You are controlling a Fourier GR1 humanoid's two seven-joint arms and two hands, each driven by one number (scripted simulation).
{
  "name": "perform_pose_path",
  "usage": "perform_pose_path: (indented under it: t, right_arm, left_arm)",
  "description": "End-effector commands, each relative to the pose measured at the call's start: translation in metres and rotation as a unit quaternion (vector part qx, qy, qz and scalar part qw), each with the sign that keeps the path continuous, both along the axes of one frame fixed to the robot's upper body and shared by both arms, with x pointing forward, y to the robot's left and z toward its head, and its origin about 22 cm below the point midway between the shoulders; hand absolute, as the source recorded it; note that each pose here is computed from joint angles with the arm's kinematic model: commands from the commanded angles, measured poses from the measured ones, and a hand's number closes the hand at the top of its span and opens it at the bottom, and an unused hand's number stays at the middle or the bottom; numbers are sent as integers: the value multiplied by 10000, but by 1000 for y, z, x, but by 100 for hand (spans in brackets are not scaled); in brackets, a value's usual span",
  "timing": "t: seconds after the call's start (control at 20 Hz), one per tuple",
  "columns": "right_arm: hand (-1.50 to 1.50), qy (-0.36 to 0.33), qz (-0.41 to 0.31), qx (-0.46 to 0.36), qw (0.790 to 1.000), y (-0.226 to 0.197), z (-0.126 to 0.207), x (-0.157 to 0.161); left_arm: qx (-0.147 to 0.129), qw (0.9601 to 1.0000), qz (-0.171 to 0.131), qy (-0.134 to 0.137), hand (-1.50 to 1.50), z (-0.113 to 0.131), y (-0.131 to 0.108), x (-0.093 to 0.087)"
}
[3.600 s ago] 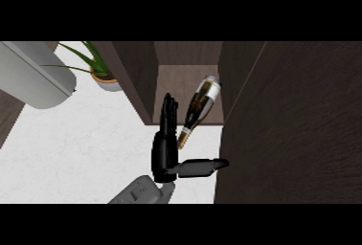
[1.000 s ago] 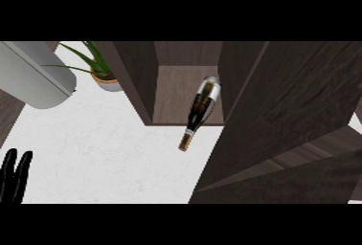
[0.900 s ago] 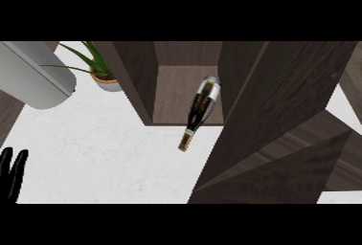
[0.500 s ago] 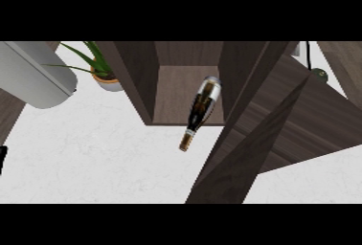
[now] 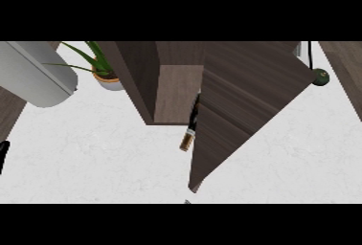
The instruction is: Pick up the wine, place it into the cabinet and close the cabinet
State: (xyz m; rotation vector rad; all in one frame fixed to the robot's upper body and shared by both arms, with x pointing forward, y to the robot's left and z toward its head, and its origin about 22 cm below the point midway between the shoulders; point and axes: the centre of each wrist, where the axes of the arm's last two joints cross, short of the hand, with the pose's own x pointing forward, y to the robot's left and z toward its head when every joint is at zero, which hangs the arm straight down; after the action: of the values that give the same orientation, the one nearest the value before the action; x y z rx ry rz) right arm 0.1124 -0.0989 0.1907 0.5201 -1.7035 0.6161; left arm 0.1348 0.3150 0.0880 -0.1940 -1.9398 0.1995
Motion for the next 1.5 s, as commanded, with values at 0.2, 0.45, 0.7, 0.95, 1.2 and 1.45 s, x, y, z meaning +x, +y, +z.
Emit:
perform_pose_path:
  t: [0.2,0.45,0.7,0.95,1.2,1.45]
  right_arm:
    - [150,-179,481,249,9984,54,18,19]
    - [150,-34,430,356,9984,71,31,44]
    - [150,-236,191,320,9990,105,56,92]
    - [150,-509,-59,217,9984,118,74,133]
    - [150,-1044,-493,-222,9931,136,75,167]
    - [150,-710,-679,-142,9951,114,87,209]
  left_arm:
    - [-106,9998,-132,-76,-150,14,-5,10]
    - [-180,9997,-29,-154,-150,6,-10,11]
    - [-185,9998,-112,-27,-150,8,-2,24]
    - [-157,9998,-38,-86,-150,10,-10,15]
    - [-222,9997,-75,-47,-150,-6,-13,20]
    - [-111,9998,128,-96,-150,5,-3,22]
